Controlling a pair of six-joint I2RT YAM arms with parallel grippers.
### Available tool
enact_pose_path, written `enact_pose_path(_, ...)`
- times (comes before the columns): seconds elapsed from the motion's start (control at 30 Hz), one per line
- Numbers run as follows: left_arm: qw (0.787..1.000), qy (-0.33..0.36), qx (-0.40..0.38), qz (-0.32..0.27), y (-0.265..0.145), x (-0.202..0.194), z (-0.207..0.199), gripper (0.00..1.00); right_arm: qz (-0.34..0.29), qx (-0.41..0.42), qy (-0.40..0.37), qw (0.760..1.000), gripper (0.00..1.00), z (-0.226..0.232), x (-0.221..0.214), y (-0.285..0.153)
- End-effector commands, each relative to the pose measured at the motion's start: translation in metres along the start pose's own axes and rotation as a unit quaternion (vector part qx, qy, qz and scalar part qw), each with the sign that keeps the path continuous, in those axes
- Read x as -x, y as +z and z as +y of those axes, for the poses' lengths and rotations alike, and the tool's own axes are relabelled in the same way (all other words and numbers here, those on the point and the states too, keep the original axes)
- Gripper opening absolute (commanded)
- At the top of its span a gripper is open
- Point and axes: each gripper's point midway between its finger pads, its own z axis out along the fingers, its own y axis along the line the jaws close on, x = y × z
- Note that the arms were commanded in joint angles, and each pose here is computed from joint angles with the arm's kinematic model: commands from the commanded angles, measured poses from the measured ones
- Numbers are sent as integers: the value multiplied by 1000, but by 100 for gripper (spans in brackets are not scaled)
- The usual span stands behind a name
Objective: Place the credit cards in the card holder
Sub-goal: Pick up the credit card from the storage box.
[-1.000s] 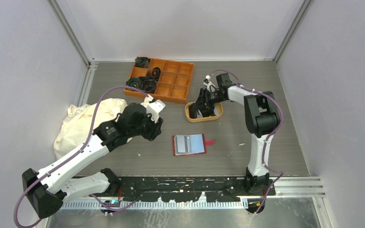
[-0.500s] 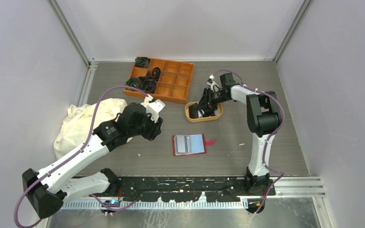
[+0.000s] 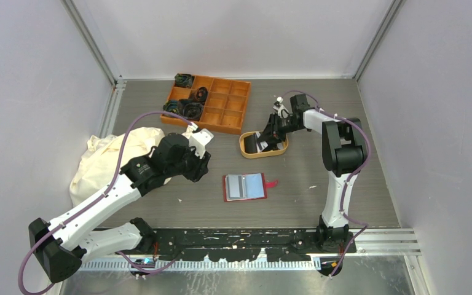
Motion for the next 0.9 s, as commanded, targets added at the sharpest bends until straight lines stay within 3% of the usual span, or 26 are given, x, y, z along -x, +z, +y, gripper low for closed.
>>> enact_pose_path(0.0, 1000, 4, 0, -14, -1, 7, 1, 41, -17, 20, -27, 999, 26, 21, 9, -17)
enact_pose_path(0.53, 1000, 4, 1, -14, -1, 7, 2, 41, -29, 18, -5, 999, 25, 9, 14, -31)
enact_pose_path(0.63, 1000, 3, 2, -14, -1, 7, 2, 41, -30, 14, -5, 999, 18, 7, 15, -32)
enact_pose_path(0.73, 1000, 4, 1, -14, 0, 7, 2, 41, -31, 10, -5, 999, 3, 5, 15, -34)
enact_pose_path(0.87, 1000, 4, 4, -15, -1, 7, 3, 41, -54, -13, -29, 998, 1, 4, 21, -50)
